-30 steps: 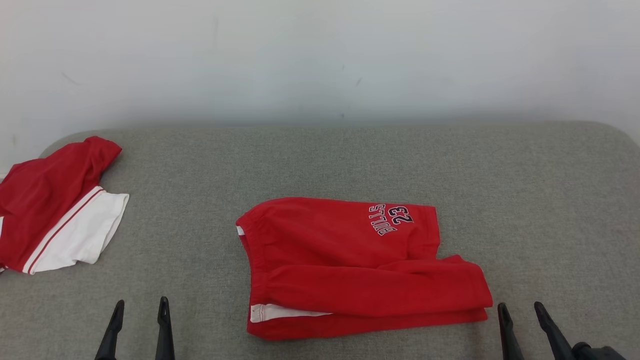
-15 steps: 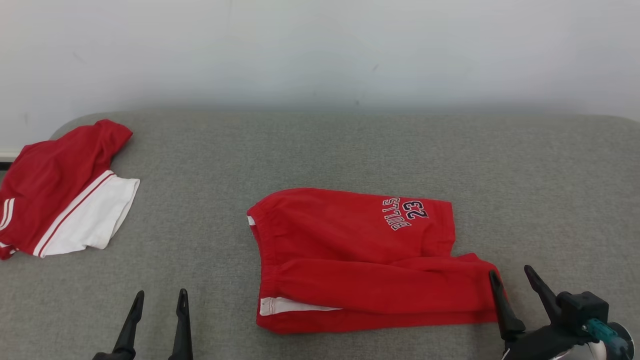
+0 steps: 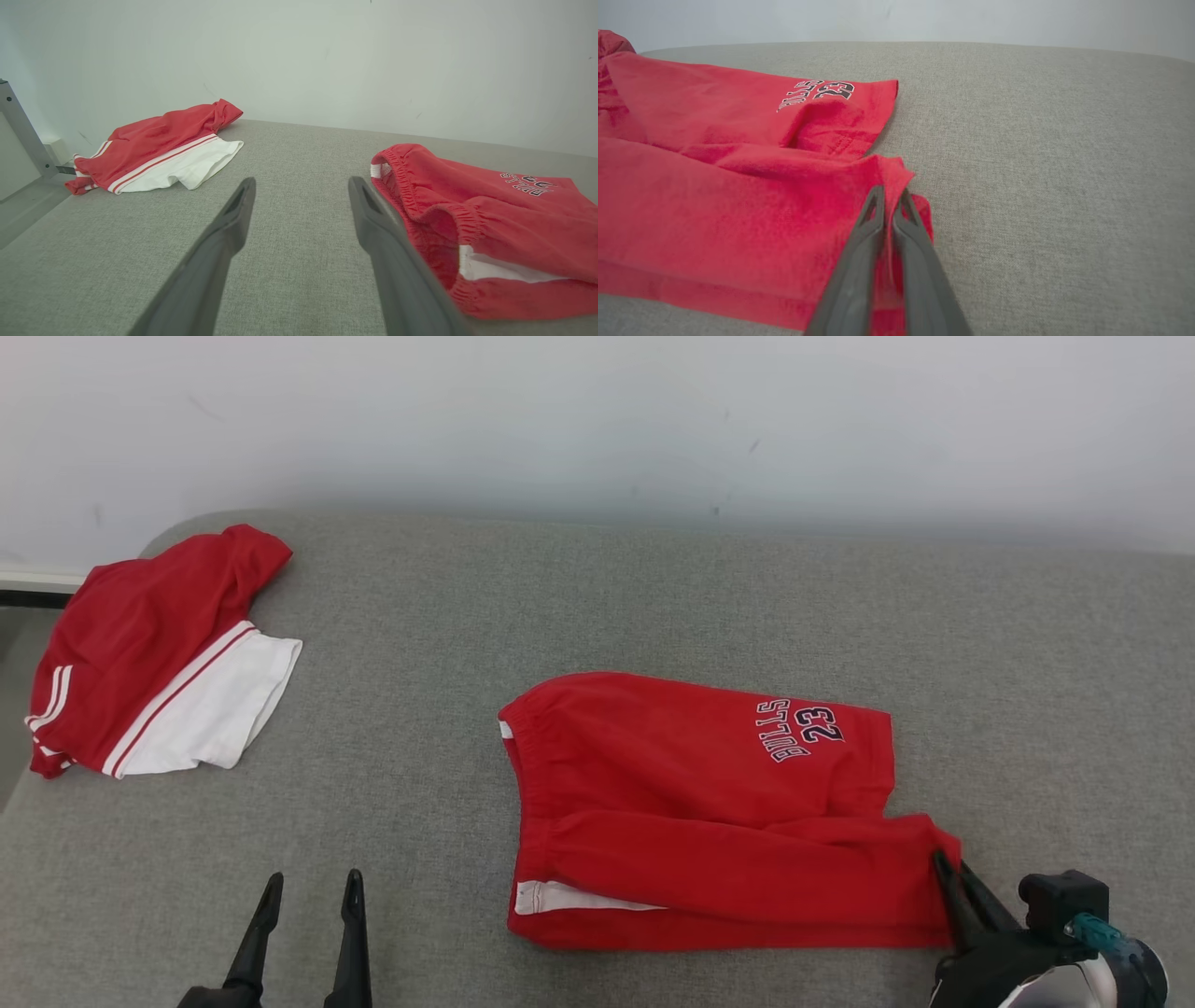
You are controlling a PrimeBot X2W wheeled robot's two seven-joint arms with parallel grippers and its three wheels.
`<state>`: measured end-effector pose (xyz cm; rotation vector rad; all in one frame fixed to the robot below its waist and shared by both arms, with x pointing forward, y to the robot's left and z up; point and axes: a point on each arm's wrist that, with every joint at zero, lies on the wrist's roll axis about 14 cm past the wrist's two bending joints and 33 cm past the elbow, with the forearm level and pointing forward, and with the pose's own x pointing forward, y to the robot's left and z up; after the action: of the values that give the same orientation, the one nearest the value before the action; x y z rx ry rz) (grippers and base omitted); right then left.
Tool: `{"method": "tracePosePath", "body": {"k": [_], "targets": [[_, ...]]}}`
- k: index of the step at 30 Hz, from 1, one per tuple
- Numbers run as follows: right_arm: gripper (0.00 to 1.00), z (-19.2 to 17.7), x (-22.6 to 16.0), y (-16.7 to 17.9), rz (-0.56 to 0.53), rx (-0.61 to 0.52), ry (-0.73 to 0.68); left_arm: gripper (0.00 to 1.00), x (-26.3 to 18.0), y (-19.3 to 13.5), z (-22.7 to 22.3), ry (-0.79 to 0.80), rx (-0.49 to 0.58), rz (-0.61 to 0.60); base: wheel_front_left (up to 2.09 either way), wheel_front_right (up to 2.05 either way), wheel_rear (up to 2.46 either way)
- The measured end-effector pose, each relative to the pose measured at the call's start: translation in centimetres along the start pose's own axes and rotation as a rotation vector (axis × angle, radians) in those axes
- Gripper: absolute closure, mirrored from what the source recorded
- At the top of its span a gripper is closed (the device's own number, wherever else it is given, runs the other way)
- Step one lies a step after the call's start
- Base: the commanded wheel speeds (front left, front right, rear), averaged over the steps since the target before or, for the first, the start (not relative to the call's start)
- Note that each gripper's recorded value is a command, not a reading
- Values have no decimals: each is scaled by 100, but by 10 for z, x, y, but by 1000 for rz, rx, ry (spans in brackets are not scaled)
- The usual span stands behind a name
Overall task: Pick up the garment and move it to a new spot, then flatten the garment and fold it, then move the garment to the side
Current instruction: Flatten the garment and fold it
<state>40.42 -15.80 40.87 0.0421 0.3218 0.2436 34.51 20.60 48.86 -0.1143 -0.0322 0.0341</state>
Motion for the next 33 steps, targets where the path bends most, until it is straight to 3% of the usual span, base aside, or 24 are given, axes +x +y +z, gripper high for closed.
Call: {"method": "tracePosePath", "body": {"k": [14,27,28,29,30,33], "targets": [[100,61,13,19,75,4,-189,0,-1,-7,1,-3,-6,-21,0,0,0],[100,68,59,13,59,5,-97,0,2,-8,-9,29,-17,-20,0,0,0],[89,66,63,15,61,6,-90,0,2,-8,-10,33,-17,-20,0,0,0],[9,64,65,16,63,1,-82,0,2,-8,-12,38,-17,-20,0,0,0],[0,62,67,17,64,-4,-77,0,2,-8,-14,44,-17,-19,0,0,0],[0,61,71,17,62,-7,-74,0,3,-8,-15,50,-21,-19,0,0,0]]}}
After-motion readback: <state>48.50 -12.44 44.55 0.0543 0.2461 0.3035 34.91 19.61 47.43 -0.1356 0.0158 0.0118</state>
